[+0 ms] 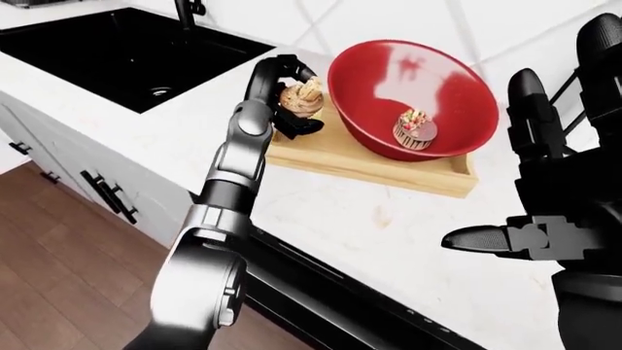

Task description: Pick up the bowl with cake and place it on the tray. Pick up the cupcake and place it on the tray.

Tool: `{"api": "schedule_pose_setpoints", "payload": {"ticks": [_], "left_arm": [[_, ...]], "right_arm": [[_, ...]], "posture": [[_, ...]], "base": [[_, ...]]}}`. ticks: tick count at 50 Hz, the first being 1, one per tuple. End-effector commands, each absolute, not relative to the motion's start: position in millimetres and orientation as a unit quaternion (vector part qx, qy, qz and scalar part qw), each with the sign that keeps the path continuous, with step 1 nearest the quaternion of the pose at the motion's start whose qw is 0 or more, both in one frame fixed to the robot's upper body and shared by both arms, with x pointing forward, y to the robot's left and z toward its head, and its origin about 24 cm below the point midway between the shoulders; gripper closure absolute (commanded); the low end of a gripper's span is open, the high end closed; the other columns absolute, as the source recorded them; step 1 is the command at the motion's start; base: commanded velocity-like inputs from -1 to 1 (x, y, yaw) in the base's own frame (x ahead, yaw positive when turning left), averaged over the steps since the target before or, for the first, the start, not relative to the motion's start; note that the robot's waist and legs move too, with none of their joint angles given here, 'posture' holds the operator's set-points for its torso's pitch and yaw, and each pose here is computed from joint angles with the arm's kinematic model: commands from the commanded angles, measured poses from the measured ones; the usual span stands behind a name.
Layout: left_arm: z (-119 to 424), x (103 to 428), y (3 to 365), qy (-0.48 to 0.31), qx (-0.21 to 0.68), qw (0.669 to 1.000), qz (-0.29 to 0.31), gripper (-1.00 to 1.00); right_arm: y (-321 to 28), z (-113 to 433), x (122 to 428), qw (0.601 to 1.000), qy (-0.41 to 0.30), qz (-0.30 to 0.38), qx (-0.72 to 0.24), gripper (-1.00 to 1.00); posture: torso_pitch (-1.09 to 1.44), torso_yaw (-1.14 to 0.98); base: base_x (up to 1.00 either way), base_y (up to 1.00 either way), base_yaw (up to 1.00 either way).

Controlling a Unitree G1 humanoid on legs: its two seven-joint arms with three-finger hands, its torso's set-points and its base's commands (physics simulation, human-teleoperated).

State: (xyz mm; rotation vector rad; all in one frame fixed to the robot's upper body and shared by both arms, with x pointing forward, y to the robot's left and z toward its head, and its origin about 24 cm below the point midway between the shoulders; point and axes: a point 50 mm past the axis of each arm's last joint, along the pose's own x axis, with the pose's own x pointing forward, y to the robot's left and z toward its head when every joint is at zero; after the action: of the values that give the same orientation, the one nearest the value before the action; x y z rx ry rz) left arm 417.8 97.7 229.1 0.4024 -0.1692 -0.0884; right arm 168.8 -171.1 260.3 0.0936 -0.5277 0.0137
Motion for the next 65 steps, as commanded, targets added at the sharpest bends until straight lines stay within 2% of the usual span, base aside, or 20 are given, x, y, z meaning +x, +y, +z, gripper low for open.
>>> {"api": "schedule_pose_setpoints", "payload": {"ticks": [1,3,13,17,25,47,58,65], "left_arm": [[261,414,93,-0.149,0.196,0.968,-0.04,0.99],[260,414,93,-0.149,0.196,0.968,-0.04,0.91],[256,416,94,-0.148,0.196,0.969,-0.039,0.77],[254,416,94,-0.146,0.197,0.969,-0.039,0.61],[251,417,93,-0.145,0.195,0.969,-0.041,0.57],[246,418,86,-0.144,0.189,0.97,-0.048,0.0],[242,418,82,-0.141,0.188,0.97,-0.055,-0.14],[240,418,82,-0.139,0.188,0.971,-0.056,-0.29]], "right_arm": [[-172,268,165,0.956,-0.291,0.008,0.042,-1.0],[-172,268,165,0.955,-0.292,0.008,0.043,-1.0],[-172,268,165,0.956,-0.291,0.007,0.044,-1.0],[-173,268,165,0.955,-0.292,0.006,0.044,-1.0],[-173,268,165,0.955,-0.292,0.006,0.045,-1.0],[-174,268,165,0.955,-0.292,0.004,0.046,-1.0],[-174,269,165,0.955,-0.292,0.003,0.047,-1.0],[-175,269,164,0.955,-0.292,0.003,0.048,-1.0]], "posture": [[0.0,0.0],[0.0,0.0],[0.0,0.0],[0.0,0.0],[0.0,0.0],[0.0,0.0],[0.0,0.0],[0.0,0.0]], "base": [[0.0,0.0,0.0],[0.0,0.0,0.0],[0.0,0.0,0.0],[0.0,0.0,0.0],[0.0,0.0,0.0],[0.0,0.0,0.0],[0.0,0.0,0.0],[0.0,0.0,0.0]]}}
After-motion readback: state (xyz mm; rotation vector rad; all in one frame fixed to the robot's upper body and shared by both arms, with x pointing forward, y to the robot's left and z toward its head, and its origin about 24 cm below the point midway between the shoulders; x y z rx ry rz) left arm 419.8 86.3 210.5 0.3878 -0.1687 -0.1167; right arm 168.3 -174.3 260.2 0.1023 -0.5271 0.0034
